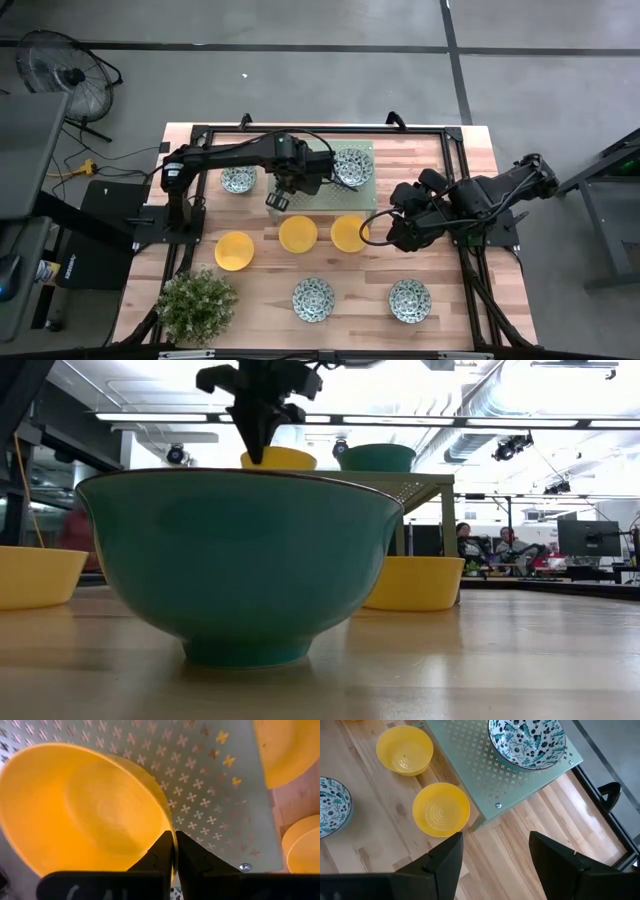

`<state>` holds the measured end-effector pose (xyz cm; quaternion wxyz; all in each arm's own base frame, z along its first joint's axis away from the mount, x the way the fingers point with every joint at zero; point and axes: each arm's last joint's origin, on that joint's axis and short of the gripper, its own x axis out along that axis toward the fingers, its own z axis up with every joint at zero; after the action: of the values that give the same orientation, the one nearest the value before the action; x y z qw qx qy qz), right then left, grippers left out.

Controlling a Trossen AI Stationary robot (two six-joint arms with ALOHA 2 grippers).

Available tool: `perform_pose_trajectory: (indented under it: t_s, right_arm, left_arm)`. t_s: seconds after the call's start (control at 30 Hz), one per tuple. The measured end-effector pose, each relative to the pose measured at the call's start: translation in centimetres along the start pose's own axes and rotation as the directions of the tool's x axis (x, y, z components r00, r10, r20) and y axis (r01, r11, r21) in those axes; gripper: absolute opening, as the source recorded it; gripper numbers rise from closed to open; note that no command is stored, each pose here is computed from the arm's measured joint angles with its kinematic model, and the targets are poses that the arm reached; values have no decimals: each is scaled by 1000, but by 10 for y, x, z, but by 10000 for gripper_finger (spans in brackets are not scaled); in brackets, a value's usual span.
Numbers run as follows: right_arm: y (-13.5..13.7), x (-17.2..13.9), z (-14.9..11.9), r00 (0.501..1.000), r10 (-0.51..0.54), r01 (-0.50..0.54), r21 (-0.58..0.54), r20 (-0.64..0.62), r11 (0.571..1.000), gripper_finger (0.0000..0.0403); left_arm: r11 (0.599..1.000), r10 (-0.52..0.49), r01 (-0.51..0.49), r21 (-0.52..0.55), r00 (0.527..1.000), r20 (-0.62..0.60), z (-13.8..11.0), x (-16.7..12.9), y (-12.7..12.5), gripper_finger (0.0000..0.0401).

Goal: Pick & Place Mini bowls
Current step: Put the yellow bowl on the shelf, then stack the yellow bowl on top of the yellow bowl on the shelf

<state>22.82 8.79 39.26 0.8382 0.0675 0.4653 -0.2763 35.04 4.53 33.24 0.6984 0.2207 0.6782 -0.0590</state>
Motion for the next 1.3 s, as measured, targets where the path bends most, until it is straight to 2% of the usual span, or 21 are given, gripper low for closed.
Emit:
perform_pose_trajectory:
  t_s: [0.27,0.43,0.87,1.17,1.3]
  right_arm:
    - [0,0,0,1000,1,-1,-2,-1,1000,216]
    - [0,0,0,1000,1,-1,-5,-1,1000,216]
    - [0,0,-1,1000,15,-15,-18,-18,1000,216]
    - [1,0,-1,1000,18,-18,3,-21,1000,216]
    - [1,0,-1,999,23,-22,7,-27,1000,216]
  left_arm:
    - [1000,-10,9,19,1000,26,0,-6,1,98]
    - [1000,-12,11,21,1000,16,-1,-6,0,123]
    - [1000,9,-9,22,1000,0,-3,-11,1,127]
    - [995,96,-95,-18,988,121,-6,-49,9,127]
    - [996,88,-83,-39,979,184,-7,-61,10,127]
